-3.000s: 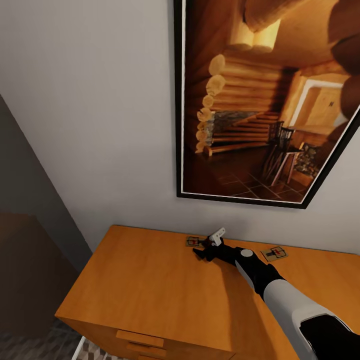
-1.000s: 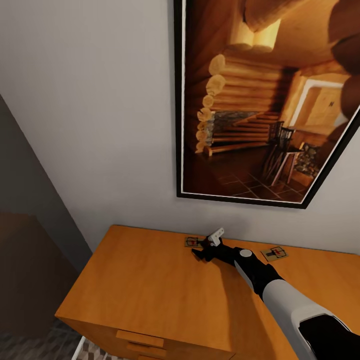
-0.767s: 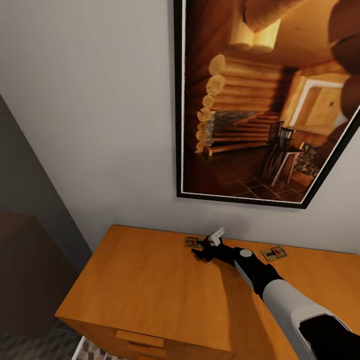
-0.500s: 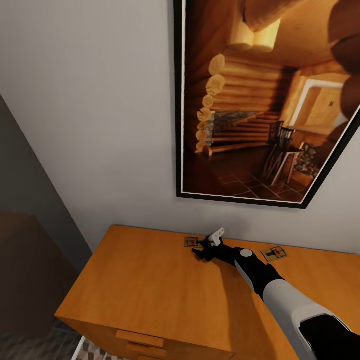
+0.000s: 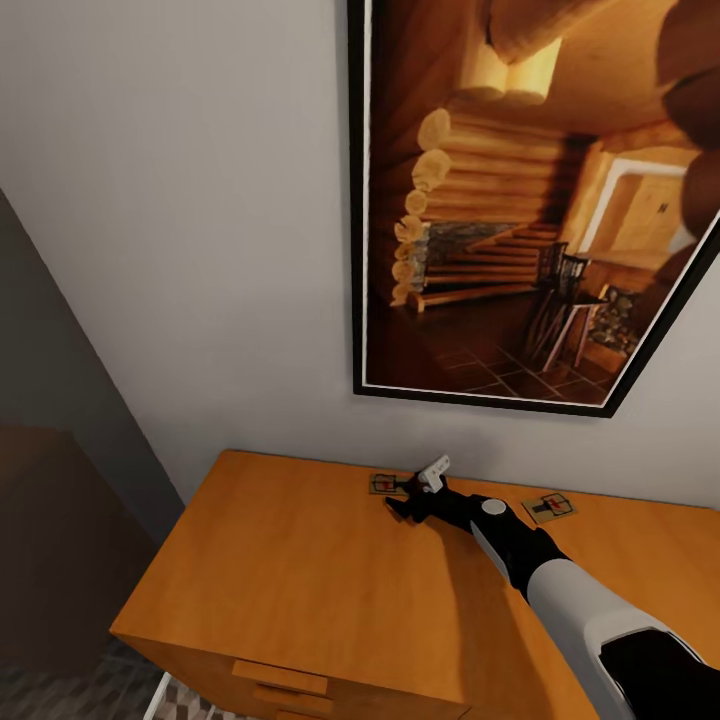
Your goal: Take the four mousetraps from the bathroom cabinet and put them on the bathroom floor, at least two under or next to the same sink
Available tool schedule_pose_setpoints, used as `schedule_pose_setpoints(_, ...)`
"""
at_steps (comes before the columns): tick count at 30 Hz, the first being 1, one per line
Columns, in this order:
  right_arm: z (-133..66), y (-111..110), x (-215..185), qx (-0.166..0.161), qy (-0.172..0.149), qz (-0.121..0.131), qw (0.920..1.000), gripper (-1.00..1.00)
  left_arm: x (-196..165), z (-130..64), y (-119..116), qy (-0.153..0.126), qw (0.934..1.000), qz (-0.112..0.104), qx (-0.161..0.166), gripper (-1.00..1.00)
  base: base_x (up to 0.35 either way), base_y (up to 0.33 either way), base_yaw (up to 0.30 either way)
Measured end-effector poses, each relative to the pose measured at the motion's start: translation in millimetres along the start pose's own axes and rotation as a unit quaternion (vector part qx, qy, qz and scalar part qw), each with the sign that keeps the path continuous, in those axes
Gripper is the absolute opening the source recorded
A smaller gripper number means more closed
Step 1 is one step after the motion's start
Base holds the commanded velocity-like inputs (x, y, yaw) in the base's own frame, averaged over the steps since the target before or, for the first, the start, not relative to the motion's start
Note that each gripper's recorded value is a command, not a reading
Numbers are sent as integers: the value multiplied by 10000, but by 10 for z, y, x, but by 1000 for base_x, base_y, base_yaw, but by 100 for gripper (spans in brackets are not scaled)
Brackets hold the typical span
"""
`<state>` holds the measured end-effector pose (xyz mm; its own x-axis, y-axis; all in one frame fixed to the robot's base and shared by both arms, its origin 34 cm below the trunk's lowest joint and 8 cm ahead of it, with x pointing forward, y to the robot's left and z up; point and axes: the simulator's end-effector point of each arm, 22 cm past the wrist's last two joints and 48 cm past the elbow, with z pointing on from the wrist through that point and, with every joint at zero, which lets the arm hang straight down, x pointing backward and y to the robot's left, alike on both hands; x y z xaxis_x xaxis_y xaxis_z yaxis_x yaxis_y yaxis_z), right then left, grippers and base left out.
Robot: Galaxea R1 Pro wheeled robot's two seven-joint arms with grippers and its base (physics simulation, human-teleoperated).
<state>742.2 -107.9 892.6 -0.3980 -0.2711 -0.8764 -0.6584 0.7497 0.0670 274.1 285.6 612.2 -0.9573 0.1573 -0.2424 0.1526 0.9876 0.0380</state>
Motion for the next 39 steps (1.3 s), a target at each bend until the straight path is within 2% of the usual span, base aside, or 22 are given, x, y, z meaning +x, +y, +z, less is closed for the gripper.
schedule_pose_setpoints(39, -1, 4, 2, 1, -25, 2, 10000, 100, -3, -1, 1, -9, 10000, 3, -1, 100, 3, 0, 0)
